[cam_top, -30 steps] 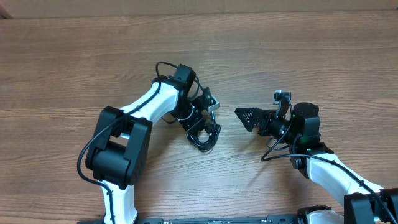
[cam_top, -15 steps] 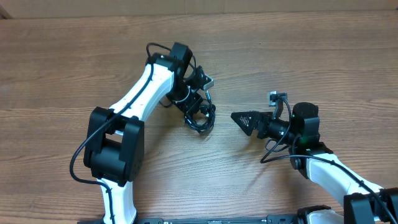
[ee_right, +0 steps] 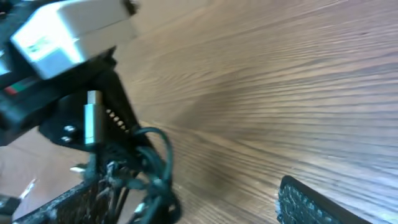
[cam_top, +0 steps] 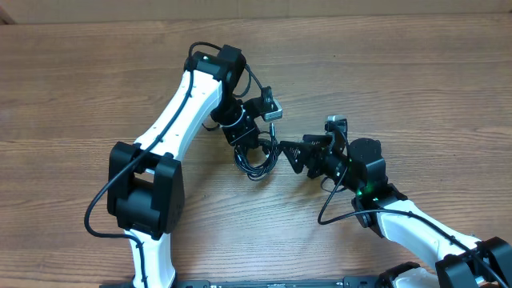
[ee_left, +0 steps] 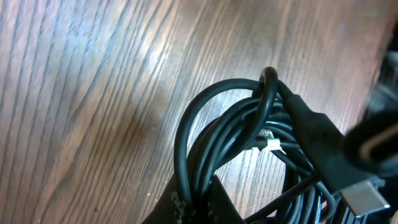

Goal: Untangle cables

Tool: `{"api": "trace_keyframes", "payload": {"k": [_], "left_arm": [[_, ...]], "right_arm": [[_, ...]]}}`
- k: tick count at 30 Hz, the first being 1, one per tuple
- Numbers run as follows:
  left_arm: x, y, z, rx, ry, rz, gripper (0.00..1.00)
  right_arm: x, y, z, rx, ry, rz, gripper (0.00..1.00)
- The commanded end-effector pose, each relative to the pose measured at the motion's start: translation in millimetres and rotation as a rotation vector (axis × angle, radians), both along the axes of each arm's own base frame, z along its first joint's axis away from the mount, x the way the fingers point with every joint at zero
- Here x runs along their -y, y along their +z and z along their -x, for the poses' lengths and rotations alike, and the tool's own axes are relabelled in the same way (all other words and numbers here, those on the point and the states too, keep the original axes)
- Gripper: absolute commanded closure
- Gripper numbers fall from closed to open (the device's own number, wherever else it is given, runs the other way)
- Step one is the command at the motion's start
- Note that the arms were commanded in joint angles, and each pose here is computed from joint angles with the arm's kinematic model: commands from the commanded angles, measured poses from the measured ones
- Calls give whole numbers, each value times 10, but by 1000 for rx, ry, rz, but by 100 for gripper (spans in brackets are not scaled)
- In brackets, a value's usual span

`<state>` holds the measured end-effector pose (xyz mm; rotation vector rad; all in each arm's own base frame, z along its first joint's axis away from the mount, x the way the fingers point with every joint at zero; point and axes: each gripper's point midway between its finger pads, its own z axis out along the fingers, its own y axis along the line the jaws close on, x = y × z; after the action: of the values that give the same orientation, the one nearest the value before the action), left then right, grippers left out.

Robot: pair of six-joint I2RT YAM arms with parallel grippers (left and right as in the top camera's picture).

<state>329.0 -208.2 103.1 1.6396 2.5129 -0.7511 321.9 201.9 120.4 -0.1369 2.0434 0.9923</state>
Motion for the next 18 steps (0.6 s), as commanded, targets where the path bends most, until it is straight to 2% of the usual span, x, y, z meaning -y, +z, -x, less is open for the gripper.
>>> {"api": "trace_keyframes", "payload": {"k": [1,4,11,18], "left_arm": [[99,188,-65,32,-56,151,96],[111,252,-74,23,-49,213,96],[96,277,-59,3,-35,230,96],[218,324,126,-39,-90,257,96]], "right_arm": [[-4,52,-57,41,-3,29,18],[-64,29,10,43,46,39,23],[-267,142,107,93,112,17,22],[-242,172,54,114,79,23,26]]}}
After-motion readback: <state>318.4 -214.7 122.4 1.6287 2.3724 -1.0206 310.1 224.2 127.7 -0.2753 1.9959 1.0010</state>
